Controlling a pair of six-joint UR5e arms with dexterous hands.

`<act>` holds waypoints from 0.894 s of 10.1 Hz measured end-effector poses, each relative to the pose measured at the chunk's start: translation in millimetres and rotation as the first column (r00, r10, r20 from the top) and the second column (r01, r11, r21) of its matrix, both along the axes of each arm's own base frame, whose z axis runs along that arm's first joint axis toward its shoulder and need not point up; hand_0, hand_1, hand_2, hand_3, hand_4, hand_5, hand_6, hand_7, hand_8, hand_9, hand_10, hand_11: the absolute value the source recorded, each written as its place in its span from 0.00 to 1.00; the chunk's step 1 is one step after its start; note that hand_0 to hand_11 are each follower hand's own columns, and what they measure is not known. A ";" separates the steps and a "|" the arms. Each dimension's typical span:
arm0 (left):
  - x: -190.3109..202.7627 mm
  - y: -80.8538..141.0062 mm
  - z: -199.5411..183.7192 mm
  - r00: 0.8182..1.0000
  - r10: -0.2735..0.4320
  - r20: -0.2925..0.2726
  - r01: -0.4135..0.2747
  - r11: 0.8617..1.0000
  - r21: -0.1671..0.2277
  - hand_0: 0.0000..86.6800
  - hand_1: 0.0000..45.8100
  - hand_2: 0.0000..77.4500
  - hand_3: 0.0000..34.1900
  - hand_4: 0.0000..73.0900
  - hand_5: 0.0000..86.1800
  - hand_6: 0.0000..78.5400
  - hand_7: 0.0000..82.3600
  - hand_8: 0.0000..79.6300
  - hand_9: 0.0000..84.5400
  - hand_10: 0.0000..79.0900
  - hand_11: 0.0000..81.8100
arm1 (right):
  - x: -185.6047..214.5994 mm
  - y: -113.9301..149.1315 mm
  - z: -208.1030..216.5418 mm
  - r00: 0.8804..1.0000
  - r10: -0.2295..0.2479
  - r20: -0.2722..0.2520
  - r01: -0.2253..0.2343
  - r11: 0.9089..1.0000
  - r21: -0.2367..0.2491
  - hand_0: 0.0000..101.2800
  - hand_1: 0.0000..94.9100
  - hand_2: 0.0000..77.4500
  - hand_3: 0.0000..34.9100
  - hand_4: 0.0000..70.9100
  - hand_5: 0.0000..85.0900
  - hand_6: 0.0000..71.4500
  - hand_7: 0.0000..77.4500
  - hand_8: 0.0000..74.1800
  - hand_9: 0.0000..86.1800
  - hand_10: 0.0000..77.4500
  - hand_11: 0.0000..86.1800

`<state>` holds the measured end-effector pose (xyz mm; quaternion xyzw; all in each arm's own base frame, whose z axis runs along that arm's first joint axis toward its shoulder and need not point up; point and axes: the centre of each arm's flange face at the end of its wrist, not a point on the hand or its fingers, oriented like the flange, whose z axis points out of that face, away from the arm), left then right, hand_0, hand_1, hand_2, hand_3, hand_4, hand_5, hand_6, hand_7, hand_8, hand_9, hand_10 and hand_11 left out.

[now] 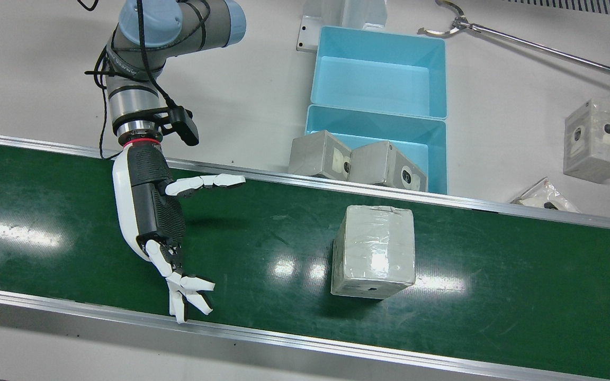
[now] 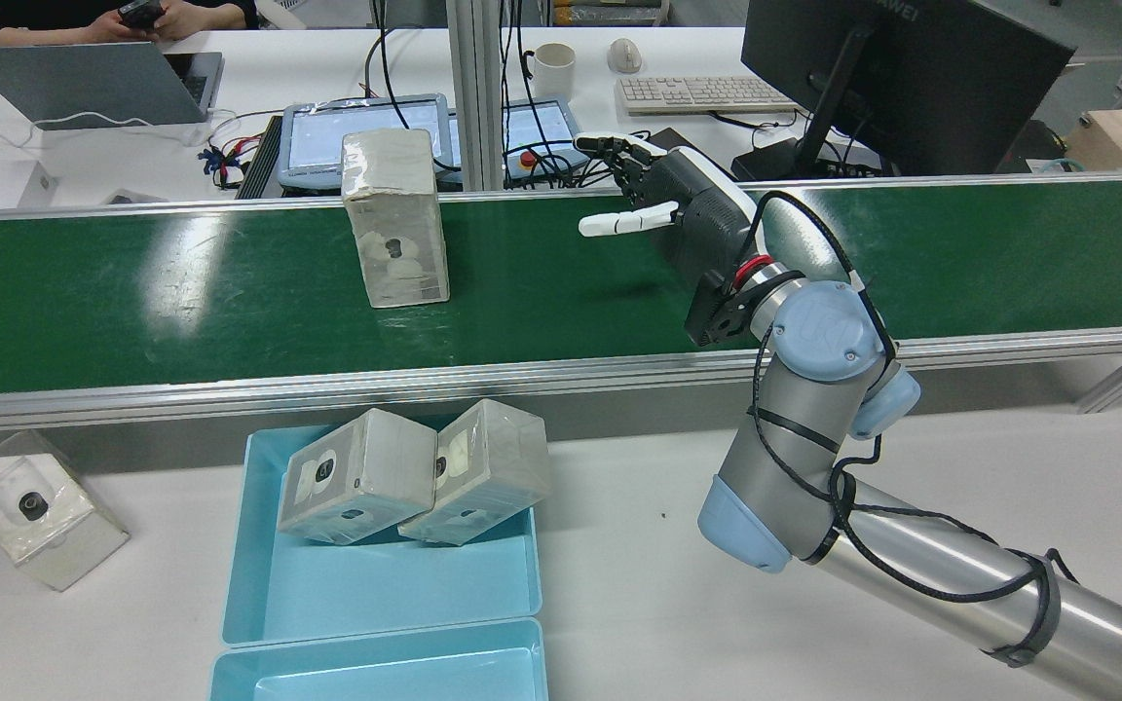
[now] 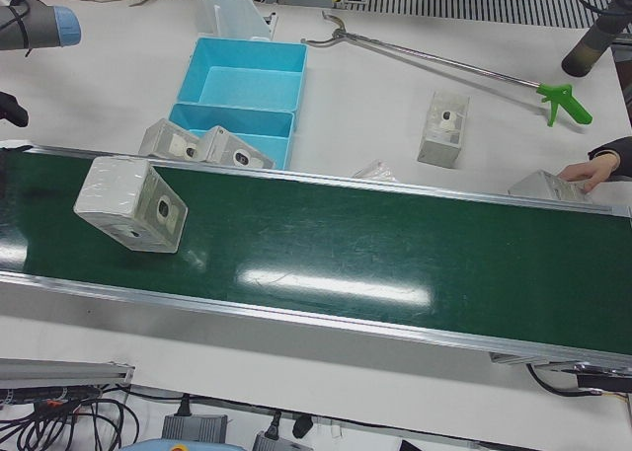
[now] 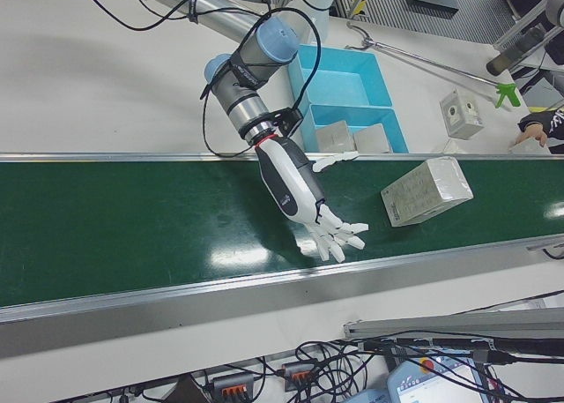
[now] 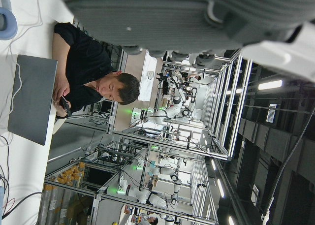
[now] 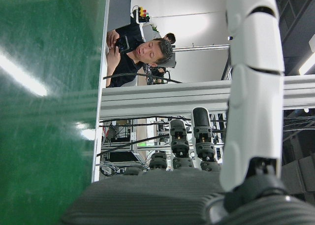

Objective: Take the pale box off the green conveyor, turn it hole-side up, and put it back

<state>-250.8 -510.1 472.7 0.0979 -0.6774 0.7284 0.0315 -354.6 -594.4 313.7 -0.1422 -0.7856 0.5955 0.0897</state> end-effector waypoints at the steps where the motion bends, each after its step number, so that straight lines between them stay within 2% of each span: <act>1: 0.0 0.0 0.0 1.000 0.000 0.000 0.000 1.000 0.000 0.00 0.00 0.01 0.00 0.00 0.01 0.01 0.00 0.01 0.00 0.01 0.01 | -0.4 0.0 -0.7 1.000 0.000 0.000 0.000 1.000 0.001 0.47 0.16 0.15 0.00 0.18 0.30 0.10 0.11 0.04 0.06 0.00 0.01; 3: 0.0 0.0 0.0 1.000 0.000 0.000 0.000 1.000 0.000 0.00 0.00 0.01 0.00 0.00 0.01 0.01 0.01 0.01 0.00 0.01 0.01 | -2.4 0.0 -0.1 1.000 -0.001 -0.005 0.001 1.000 0.001 0.47 0.16 0.18 0.00 0.17 0.30 0.10 0.11 0.04 0.06 0.00 0.01; 9: 0.0 0.0 0.0 1.000 0.000 0.000 0.000 1.000 0.000 0.00 0.00 0.01 0.00 0.00 0.01 0.01 0.00 0.01 0.00 0.00 0.01 | -11.5 0.1 5.1 1.000 -0.011 -0.011 0.011 1.000 -0.002 0.47 0.16 0.15 0.00 0.18 0.30 0.10 0.11 0.04 0.06 0.00 0.01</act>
